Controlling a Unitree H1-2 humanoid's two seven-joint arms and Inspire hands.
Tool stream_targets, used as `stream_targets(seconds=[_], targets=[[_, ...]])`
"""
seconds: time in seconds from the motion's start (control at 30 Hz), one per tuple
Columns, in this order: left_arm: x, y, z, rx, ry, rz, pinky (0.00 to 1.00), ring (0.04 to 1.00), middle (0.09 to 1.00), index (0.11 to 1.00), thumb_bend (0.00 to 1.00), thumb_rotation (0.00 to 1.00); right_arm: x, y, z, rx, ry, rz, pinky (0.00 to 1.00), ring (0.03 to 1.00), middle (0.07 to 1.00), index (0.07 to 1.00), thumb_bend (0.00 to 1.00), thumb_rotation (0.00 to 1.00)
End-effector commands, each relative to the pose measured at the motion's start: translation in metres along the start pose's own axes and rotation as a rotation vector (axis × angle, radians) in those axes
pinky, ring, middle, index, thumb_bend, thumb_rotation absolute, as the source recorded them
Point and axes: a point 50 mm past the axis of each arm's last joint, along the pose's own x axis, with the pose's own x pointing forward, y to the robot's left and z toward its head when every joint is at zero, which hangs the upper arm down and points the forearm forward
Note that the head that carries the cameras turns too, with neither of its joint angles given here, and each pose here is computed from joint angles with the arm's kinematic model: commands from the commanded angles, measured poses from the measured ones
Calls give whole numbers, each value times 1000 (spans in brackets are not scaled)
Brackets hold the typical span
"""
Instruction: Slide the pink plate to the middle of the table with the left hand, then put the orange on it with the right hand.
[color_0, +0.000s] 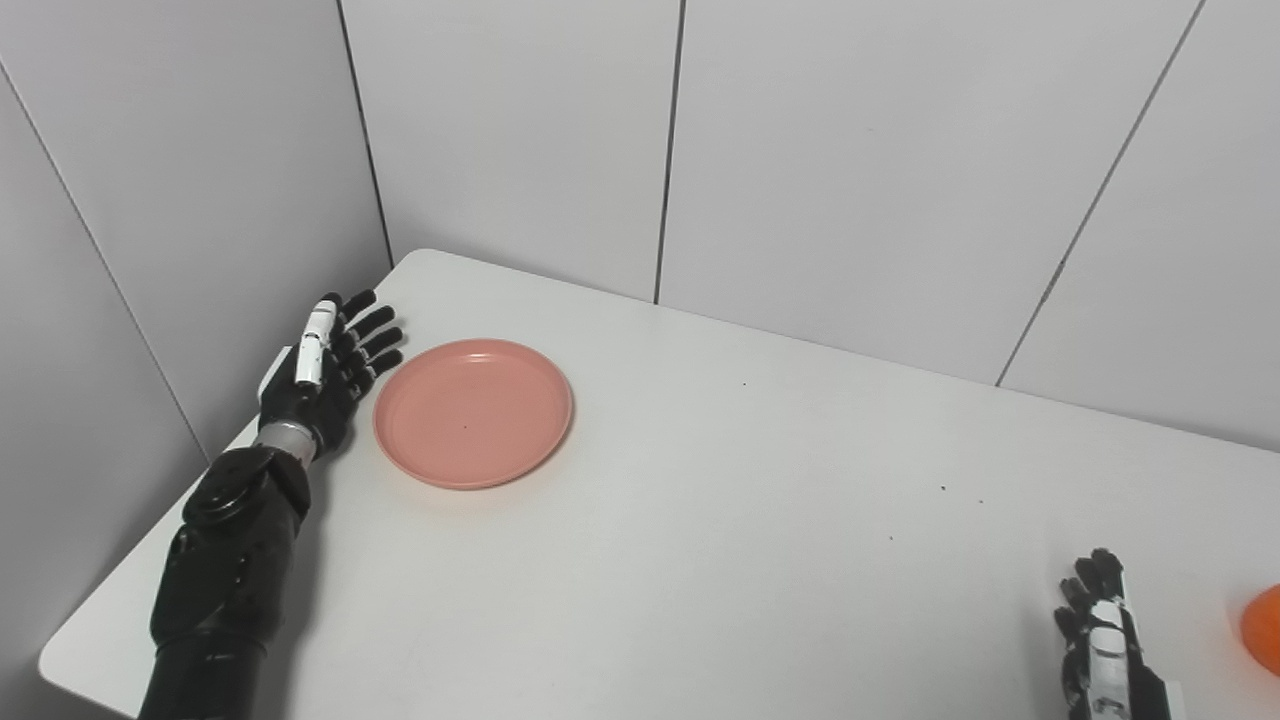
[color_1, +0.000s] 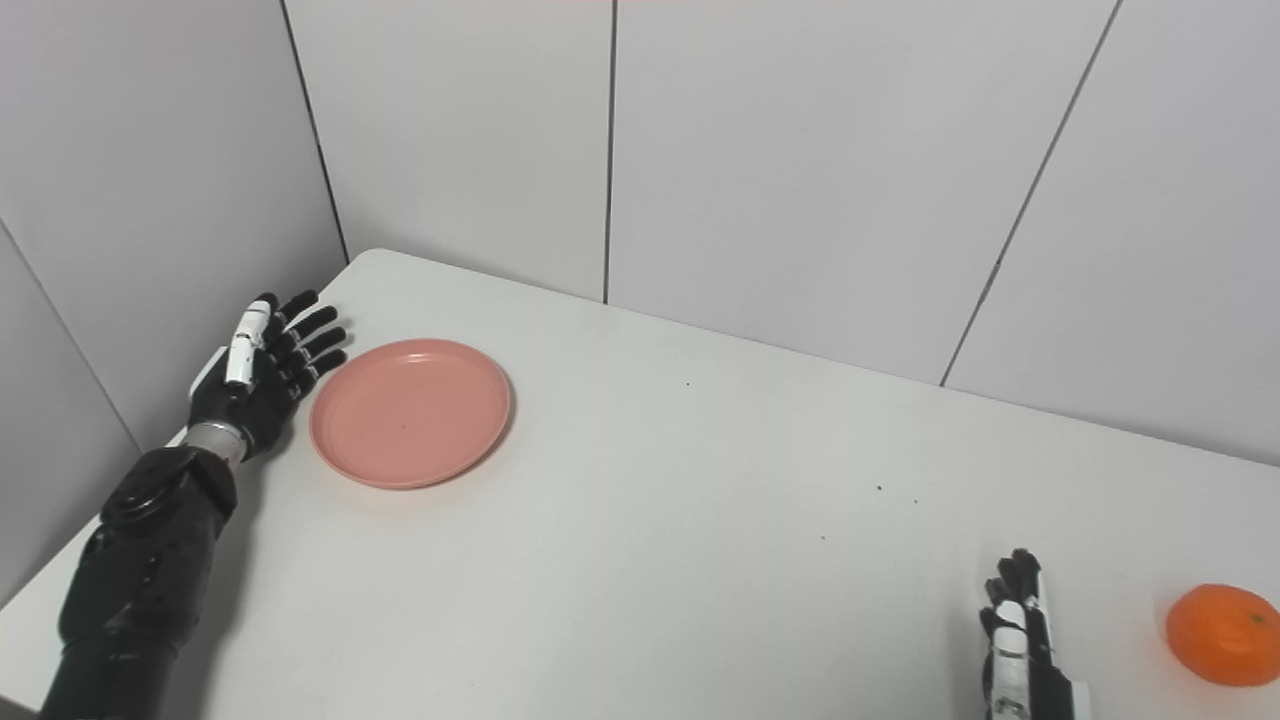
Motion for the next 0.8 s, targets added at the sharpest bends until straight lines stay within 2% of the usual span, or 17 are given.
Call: stream_targets(seconds=[0.0,0.47,0.77], targets=[[7,-5,18,12,-69,-14,855,853,857,850,264,1000,5,0,11,-4,-55,5,1000,974,972,972,332,1000],[7,-9,6,27,-58,-62,860,864,866,855,321,1000,4,0,13,-4,-54,5,1000,978,977,978,318,1000],[6,-16,0,25,-53,-75,850,856,861,848,321,1000,4,0,13,-8,-51,4,1000,978,977,977,319,1000]])
